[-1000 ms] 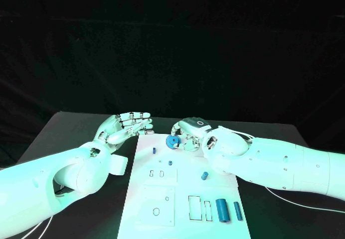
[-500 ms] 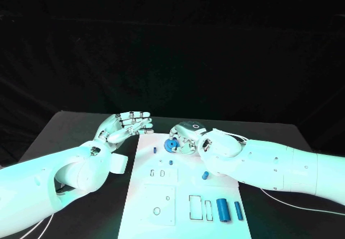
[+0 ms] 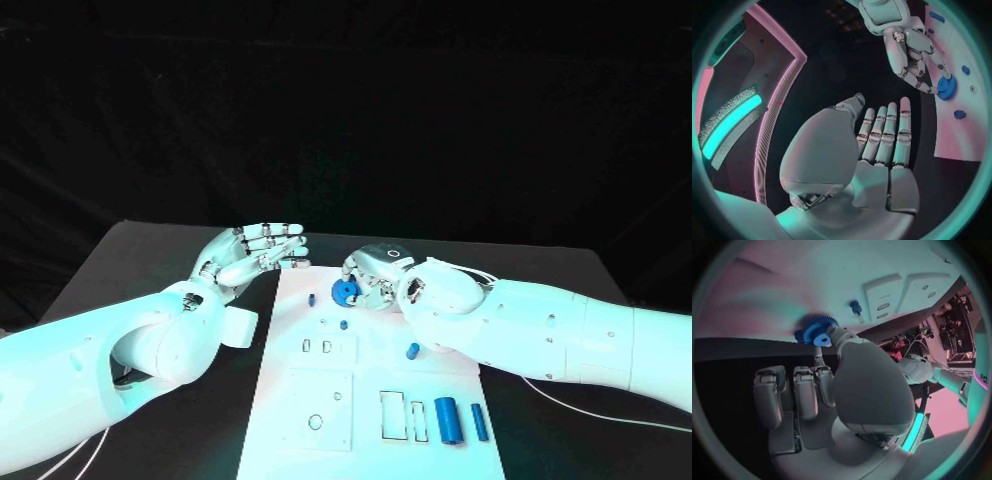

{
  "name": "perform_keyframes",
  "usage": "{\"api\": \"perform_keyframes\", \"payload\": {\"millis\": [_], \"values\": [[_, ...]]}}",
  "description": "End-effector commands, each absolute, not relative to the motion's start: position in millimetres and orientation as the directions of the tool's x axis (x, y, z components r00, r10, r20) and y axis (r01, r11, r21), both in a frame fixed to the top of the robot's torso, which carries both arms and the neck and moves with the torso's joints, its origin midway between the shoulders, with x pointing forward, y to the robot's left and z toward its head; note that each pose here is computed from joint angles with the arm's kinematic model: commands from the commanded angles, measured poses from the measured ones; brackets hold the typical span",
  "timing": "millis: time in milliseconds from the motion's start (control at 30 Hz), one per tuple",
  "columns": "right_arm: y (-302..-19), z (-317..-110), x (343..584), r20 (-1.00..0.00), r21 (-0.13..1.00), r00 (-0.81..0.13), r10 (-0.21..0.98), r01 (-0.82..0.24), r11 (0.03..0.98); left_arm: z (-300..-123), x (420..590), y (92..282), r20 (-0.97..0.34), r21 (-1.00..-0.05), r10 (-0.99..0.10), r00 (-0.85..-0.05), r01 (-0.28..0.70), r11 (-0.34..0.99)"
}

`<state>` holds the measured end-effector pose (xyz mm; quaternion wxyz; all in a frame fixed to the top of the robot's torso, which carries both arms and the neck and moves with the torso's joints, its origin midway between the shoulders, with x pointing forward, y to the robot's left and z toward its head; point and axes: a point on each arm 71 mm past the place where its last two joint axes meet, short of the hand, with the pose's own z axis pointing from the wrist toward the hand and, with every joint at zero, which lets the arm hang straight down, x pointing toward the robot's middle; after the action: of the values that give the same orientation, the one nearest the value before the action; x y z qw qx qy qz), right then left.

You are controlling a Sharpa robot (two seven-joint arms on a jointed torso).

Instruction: Assemble the parts on the task board

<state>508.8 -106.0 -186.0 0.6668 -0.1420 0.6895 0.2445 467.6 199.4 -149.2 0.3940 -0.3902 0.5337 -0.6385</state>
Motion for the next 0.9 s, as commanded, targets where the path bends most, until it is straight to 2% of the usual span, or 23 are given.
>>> {"api": "perform_keyframes", "payload": {"millis": [33, 900], "values": [[-106.4, -187.5, 509.9, -0.991, 0.134, -0.074, 0.112, -0.521, 0.843, -147.7, 466.0, 196.5, 0.085, -0.988, -0.909, -0.407, 0.086, -0.131], [-109.4, -192.2, 510.2, -0.984, 0.166, -0.141, 0.107, -0.519, 0.839, -147.3, 464.8, 197.9, 0.082, -0.988, -0.911, -0.405, 0.087, -0.128]]}}
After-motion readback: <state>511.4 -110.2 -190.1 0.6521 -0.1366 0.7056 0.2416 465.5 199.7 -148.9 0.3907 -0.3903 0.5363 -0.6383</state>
